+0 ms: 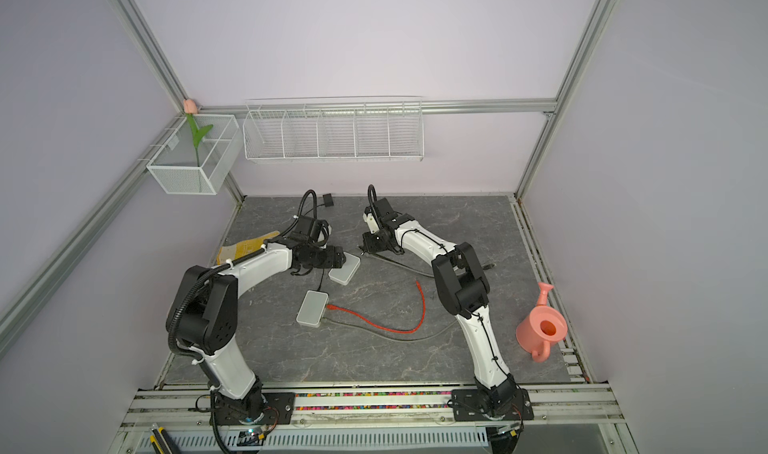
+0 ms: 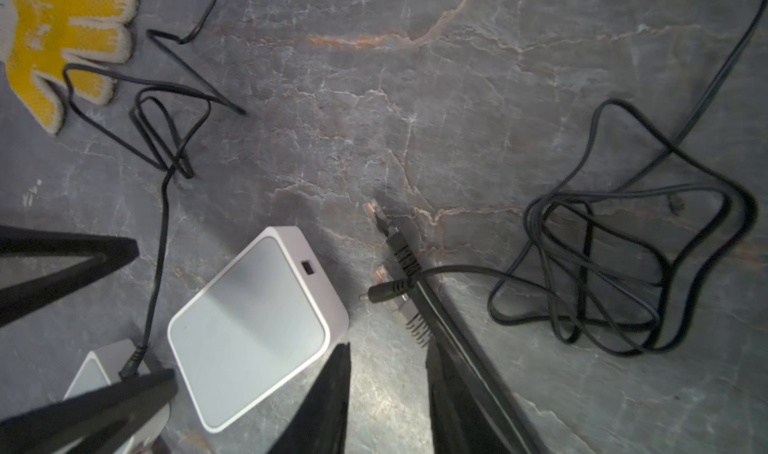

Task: Insert the plug into the switch port

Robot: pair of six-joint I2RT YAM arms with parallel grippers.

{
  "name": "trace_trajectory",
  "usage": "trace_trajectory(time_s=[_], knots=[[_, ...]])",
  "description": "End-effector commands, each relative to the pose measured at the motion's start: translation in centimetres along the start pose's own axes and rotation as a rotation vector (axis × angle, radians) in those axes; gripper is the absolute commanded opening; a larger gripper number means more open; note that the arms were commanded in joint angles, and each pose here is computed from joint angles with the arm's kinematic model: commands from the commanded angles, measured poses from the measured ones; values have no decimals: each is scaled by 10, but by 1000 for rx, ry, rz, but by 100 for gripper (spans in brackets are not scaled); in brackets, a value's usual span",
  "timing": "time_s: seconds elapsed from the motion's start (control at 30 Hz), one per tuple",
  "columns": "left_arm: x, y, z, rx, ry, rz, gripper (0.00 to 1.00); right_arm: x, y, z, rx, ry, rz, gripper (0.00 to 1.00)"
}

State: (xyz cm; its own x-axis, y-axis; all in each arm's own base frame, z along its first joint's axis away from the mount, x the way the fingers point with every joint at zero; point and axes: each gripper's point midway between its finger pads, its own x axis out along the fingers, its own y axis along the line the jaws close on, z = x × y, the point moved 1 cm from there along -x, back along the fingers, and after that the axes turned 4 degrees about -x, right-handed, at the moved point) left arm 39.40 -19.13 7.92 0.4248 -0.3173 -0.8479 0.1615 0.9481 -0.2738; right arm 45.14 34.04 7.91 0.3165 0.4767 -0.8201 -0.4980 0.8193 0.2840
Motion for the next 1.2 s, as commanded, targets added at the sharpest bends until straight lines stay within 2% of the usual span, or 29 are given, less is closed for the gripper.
trace_trajectory(time_s=[0.0, 0.27, 1.17], knots=[[3, -3, 2, 49, 18, 27, 84, -1, -5, 12, 83, -32, 9, 35], [18, -8, -8, 73, 101, 45, 84, 12, -7, 12, 108, -26, 31, 37], [38, -20, -32, 103, 164, 50, 81, 36, -4, 13, 132, -29, 86, 32]])
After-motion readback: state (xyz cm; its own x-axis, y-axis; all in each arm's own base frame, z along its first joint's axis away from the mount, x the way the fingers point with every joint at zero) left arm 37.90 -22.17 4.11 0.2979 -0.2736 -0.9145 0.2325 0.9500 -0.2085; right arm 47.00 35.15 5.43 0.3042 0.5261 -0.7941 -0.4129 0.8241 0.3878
